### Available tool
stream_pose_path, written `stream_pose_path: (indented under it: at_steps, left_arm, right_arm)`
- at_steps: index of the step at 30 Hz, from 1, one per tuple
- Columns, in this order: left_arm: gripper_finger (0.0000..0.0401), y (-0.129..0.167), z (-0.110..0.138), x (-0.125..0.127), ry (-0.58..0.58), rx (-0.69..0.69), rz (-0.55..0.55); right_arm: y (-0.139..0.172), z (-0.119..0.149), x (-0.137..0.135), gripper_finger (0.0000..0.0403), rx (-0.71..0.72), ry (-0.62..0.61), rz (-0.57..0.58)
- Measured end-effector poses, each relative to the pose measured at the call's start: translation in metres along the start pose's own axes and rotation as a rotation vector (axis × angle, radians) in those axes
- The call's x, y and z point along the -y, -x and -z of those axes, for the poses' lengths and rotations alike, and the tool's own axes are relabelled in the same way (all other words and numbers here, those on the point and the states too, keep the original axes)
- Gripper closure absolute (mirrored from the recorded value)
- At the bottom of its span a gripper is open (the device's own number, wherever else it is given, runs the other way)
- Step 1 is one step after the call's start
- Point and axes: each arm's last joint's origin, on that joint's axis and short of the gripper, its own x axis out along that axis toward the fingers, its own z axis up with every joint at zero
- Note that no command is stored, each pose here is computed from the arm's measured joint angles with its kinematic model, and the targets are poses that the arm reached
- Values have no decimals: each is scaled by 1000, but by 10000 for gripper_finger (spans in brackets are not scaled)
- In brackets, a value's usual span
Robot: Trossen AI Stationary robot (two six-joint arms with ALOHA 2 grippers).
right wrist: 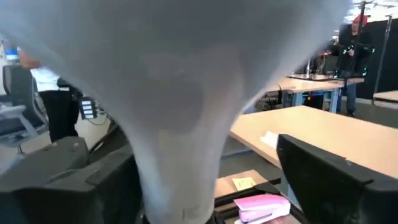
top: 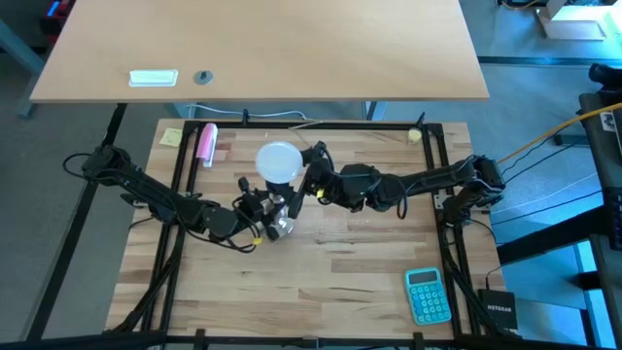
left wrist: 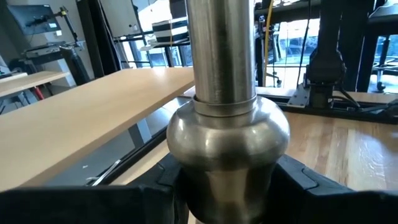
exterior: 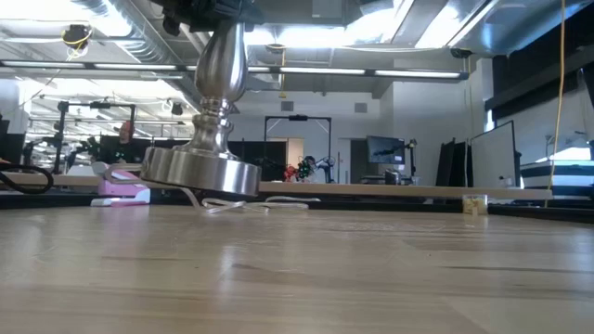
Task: Screw lightbulb
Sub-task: Remove the light bulb from the lamp
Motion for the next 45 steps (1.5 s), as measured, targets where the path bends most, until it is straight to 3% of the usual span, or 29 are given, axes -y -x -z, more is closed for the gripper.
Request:
stream_pose_path:
  at_steps: [3,7,14,23,28,40,42,45]
  left_arm:
    - [271,0,0,0,-4,-2,0]
    - [271,2,2,1,-25,-9,10]
    - [271,8,-3,8,-77,27,118]
    - [271,17,-11,23,-67,143,676]
    - [271,13,-12,21,-45,149,754]
    - [271,8,-10,18,-23,120,681]
    - [271,8,-10,18,-24,120,674]
    - [271,8,-9,18,-24,118,667]
  right_arm:
    - [2,0,-4,128,3,24,-18]
    - [6,-1,-11,260,-6,79,-39]
    - [22,-15,-19,255,-6,162,-202]
    - [39,-29,-22,255,-26,82,-709]
    - [41,-32,-25,255,21,97,-869]
    - [38,-29,-19,254,-49,112,-663]
    - [38,-29,-18,214,-50,114,-630]
    - [37,-29,-17,117,-61,120,-577]
